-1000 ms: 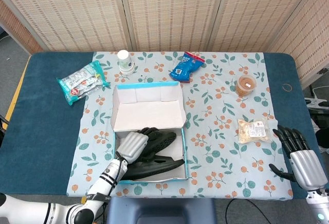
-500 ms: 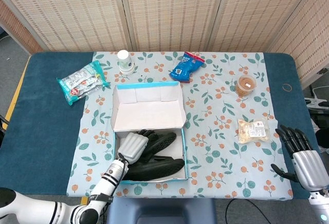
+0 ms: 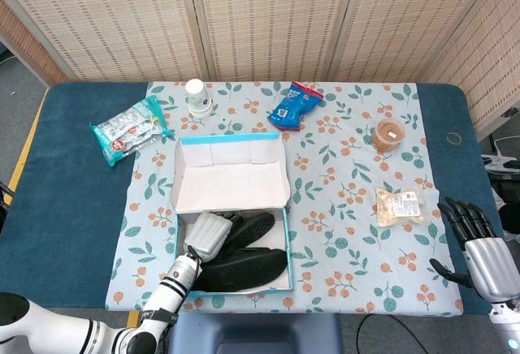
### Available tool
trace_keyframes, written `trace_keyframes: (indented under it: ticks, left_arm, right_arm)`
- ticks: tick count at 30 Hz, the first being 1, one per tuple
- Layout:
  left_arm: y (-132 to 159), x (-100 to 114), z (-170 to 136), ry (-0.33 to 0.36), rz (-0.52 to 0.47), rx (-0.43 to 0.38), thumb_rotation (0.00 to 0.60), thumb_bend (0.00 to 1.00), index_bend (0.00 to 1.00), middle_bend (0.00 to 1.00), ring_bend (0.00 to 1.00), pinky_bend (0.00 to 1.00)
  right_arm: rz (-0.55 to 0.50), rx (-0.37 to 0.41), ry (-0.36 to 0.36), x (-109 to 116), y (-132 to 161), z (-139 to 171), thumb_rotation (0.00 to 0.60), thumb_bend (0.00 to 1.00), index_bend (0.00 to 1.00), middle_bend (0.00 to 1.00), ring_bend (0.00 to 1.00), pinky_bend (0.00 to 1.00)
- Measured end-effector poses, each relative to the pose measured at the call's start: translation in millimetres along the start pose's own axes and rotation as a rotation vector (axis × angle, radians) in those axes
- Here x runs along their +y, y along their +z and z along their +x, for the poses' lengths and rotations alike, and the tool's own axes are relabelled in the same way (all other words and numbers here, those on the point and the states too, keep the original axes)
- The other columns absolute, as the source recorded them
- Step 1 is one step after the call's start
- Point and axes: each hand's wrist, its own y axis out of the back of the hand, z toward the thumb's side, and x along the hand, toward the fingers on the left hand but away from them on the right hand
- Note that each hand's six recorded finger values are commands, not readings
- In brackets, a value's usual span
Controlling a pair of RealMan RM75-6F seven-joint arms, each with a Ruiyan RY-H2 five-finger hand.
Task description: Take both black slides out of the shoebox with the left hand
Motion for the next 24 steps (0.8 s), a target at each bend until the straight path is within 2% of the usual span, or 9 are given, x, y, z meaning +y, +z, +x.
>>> trace_keyframes:
  ticks: [5, 10, 16, 24]
  left_arm:
    - [2, 3, -2, -0.003, -0.021, -0.015, 0.6, 0.54, 0.8, 0.84, 0.63, 0.61]
    - [5, 8, -2, 0.029, -0.05, -0.045, 0.6, 0.69, 0.9, 0.92, 0.68, 0.66]
    - [8, 13, -2, 0.078, -0.08, -0.104, 0.6, 0.78, 0.93, 0.94, 0.69, 0.66]
    - [7, 21, -7, 0.146, -0.085, -0.184, 0.6, 0.79, 0.94, 0.95, 0.69, 0.66]
  right_arm:
    - [-0.001, -0.003, -0.001, 0, 0, 0, 0.6, 0.1, 0.0, 0.0, 0.0, 0.0]
    - [-0.003, -0.007, 0.0, 0, -1, 0, 0.6, 0.1, 0.0, 0.0, 0.0, 0.0]
    - [-0.005, -0.011, 0.002, 0, -1, 1, 0.6, 0.1, 0.0, 0.0, 0.0, 0.0]
    - [-0.004, -0.016, 0.003, 0, -2, 0, 0.6, 0.1, 0.0, 0.0, 0.0, 0.0]
